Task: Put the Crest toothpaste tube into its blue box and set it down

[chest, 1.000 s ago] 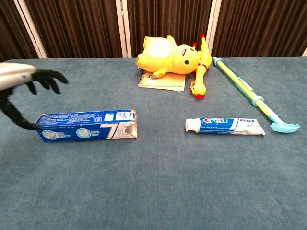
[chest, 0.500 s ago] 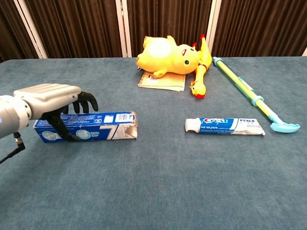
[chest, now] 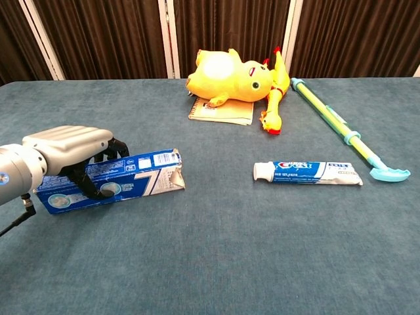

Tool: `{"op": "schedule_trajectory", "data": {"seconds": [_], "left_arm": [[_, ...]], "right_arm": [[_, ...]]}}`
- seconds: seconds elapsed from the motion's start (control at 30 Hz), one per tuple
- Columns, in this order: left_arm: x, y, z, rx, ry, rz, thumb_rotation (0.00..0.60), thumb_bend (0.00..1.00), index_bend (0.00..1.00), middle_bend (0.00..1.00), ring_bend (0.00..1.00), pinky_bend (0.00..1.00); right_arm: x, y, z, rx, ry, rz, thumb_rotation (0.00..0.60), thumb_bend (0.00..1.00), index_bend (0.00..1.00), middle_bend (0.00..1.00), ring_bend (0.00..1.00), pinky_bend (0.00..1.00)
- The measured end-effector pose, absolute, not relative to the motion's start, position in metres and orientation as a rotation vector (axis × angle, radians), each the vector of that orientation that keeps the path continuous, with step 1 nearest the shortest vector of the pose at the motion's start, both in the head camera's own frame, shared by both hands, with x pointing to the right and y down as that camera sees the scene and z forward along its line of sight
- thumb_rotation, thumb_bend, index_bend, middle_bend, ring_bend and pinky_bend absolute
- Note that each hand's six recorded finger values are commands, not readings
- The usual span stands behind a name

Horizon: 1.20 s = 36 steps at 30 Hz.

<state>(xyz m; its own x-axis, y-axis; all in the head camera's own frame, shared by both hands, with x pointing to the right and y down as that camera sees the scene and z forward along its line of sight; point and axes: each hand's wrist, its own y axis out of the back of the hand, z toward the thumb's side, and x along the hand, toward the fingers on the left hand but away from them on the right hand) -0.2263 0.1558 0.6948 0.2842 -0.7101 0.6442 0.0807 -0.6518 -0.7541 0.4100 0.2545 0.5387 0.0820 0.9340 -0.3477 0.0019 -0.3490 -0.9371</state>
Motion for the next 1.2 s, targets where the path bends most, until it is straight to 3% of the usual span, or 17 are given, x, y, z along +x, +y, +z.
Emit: {"op": "schedule_trajectory", "data": {"seconds": [0.4, 0.63, 0.9, 1.2], "left_arm": [[-0.217, 0.14, 0.67, -1.897, 0.702, -1.298, 0.6, 0.37, 0.38, 0.52, 0.49, 0.52], [-0.218, 0.123, 0.642, -1.86, 0.73, -1.141, 0.6, 0.37, 0.38, 0.52, 0.49, 0.52], [-0.226, 0.096, 0.614, -1.788, 0.691, -1.008, 0.6, 0.37, 0.38, 0.52, 0.49, 0.52], [-0.224, 0.082, 0.596, -1.812, 0.714, -0.958, 0.6, 0.37, 0.37, 0.52, 0.49, 0.52]], "right_arm": [[0.409, 0.251, 0.541, -1.512, -0.959, 1.396, 0.6, 0.46, 0.0, 0.0, 0.0, 0.0], [0.393, 0.233, 0.546, -1.526, -0.901, 1.356, 0.6, 0.46, 0.0, 0.07, 0.0, 0.0], [0.356, 0.204, 0.584, -1.575, -0.635, 1.412, 0.6, 0.46, 0.05, 0.14, 0.03, 0.0], [0.295, 0.174, 0.635, -1.649, -0.494, 1.464, 0.6, 0.46, 0.08, 0.15, 0.04, 0.0]]}}
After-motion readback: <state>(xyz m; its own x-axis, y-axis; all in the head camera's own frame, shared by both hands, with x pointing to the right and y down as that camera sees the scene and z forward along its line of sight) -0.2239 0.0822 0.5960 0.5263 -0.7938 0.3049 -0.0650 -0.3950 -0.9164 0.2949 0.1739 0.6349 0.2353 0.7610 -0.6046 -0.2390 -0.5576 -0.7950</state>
